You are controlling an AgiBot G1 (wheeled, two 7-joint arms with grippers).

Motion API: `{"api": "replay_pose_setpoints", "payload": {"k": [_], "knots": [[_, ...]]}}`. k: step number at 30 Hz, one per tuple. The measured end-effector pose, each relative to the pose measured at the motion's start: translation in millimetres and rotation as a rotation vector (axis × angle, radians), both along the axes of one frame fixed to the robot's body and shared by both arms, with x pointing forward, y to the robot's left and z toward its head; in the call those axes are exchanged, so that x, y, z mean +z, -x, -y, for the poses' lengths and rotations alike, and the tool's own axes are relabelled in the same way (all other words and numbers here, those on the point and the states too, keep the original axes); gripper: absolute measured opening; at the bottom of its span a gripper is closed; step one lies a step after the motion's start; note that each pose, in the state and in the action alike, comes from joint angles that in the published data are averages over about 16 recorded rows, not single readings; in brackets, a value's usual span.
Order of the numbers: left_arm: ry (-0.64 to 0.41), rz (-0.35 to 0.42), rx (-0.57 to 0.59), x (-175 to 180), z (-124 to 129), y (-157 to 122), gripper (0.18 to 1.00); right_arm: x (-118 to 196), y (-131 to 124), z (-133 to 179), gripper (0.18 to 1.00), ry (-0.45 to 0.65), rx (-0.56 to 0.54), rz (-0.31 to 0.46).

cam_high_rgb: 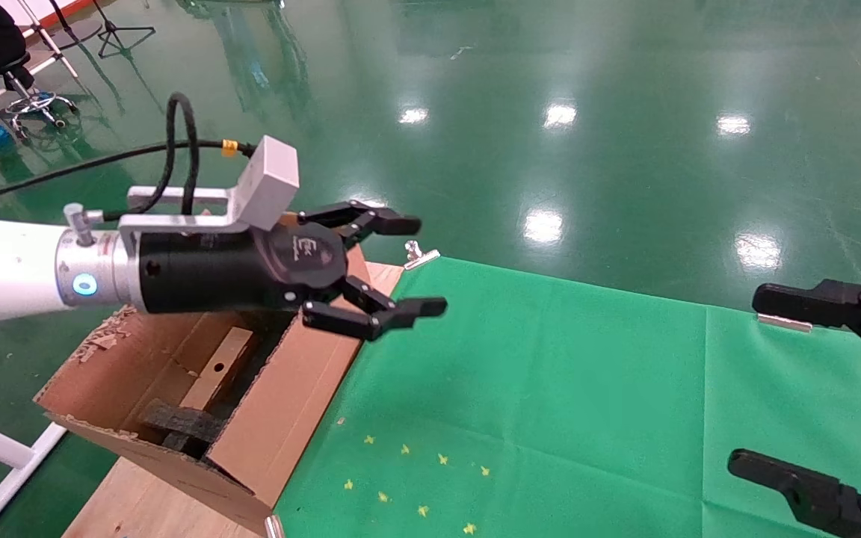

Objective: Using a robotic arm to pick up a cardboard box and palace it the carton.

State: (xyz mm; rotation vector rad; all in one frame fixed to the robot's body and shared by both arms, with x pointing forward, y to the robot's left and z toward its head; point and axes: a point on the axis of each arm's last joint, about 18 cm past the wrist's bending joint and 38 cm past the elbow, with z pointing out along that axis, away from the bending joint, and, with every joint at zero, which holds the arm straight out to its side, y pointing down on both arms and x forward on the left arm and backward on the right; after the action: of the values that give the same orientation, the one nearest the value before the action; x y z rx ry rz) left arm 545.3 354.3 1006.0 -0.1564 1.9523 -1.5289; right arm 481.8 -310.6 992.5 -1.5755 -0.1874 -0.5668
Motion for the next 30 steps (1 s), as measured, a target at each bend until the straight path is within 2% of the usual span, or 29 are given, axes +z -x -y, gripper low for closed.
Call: {"api": "replay_pose_setpoints", "payload": {"k": [17, 23, 30], "knots": [[0.056, 0.093, -0.339, -12.4, 49.8, 61.7, 1.001, 0.0, 0.0, 0.0, 1.001, 0.000, 0.000, 0.000], [0.070, 0.109, -0.395, -14.1, 55.9, 73.6, 1.001, 0.0, 0.0, 0.1, 1.001, 0.000, 0.000, 0.000], [0.073, 0.111, -0.403, -14.3, 56.7, 75.4, 1.001, 0.0, -0.1, 0.1, 1.001, 0.000, 0.000, 0.000]]}}
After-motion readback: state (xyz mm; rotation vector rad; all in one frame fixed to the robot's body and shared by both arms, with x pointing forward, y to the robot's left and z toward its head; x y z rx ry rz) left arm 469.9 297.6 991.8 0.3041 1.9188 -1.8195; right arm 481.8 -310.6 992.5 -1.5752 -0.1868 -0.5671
